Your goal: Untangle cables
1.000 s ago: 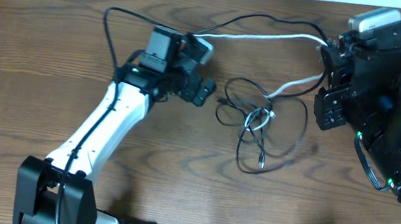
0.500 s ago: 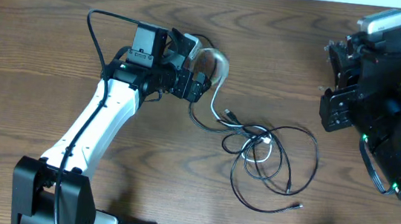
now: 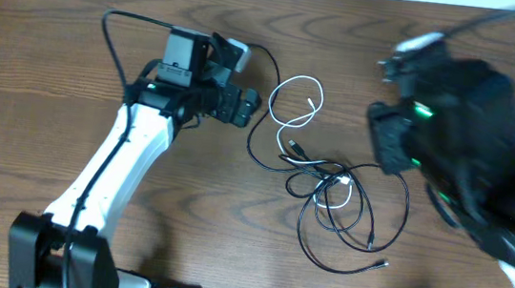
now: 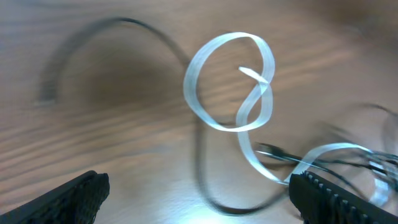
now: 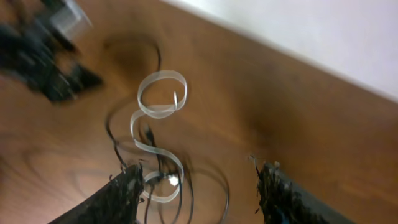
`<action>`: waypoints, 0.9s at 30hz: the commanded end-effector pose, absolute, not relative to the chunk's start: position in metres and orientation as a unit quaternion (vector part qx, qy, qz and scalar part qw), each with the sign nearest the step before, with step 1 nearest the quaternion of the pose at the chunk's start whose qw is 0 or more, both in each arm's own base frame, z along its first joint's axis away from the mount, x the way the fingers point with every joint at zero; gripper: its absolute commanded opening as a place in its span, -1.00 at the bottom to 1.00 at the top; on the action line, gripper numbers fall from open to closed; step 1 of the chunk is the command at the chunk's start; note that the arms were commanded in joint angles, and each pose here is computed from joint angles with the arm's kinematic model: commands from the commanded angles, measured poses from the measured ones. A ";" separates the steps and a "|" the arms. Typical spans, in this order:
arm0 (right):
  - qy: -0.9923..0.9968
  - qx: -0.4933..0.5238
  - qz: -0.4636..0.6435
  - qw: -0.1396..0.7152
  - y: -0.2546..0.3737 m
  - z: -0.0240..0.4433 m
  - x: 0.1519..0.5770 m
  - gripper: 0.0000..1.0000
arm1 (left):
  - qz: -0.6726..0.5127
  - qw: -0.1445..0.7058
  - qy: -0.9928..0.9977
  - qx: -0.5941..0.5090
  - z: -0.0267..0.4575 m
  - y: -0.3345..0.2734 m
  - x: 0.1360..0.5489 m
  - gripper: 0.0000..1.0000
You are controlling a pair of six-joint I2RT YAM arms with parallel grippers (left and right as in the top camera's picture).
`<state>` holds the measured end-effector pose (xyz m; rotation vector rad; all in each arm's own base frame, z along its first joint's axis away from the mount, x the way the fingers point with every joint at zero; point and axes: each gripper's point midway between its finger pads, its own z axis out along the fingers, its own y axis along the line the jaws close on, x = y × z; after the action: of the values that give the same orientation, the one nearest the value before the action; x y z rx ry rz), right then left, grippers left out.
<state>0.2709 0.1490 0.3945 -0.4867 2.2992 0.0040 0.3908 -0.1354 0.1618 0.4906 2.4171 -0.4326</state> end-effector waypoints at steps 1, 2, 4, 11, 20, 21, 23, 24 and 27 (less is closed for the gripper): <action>0.926 -0.185 -0.015 0.328 0.162 0.353 0.283 0.13 | -0.076 0.369 0.916 0.140 0.197 -0.093 0.398 0.96; 0.932 -0.180 -0.019 0.315 0.164 0.343 0.286 0.13 | -0.069 0.383 0.911 0.134 0.209 -0.087 0.397 0.96; 0.943 -0.165 -0.028 0.287 0.167 0.320 0.290 0.12 | -0.067 0.410 0.901 0.128 0.233 -0.080 0.389 0.96; 0.974 -0.062 -0.051 0.212 0.165 0.227 0.291 -0.09 | -0.074 0.461 0.877 0.114 0.291 -0.070 0.339 0.96; 0.984 0.004 -0.029 0.177 0.184 0.139 0.273 0.08 | -0.113 0.430 0.890 0.104 0.293 -0.074 0.289 0.96; 0.982 -0.001 -0.028 0.187 0.187 0.131 0.275 0.08 | -0.118 0.426 0.891 0.107 0.292 -0.076 0.288 0.96; 0.976 -0.025 -0.040 0.214 0.189 0.115 0.281 0.10 | -0.121 0.419 0.893 0.108 0.289 -0.077 0.287 0.95; 0.972 -0.047 -0.046 0.227 0.190 0.108 0.283 0.15 | -0.121 0.416 0.895 0.108 0.287 -0.077 0.286 0.96; 0.949 -0.173 -0.058 0.256 0.201 0.091 0.292 0.47 | -0.121 0.404 0.900 0.107 0.282 -0.077 0.286 0.96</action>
<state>0.2904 0.2067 0.1039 -0.1725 2.6552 -0.0321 0.2866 -0.0736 0.2831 0.2737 2.2585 -0.2760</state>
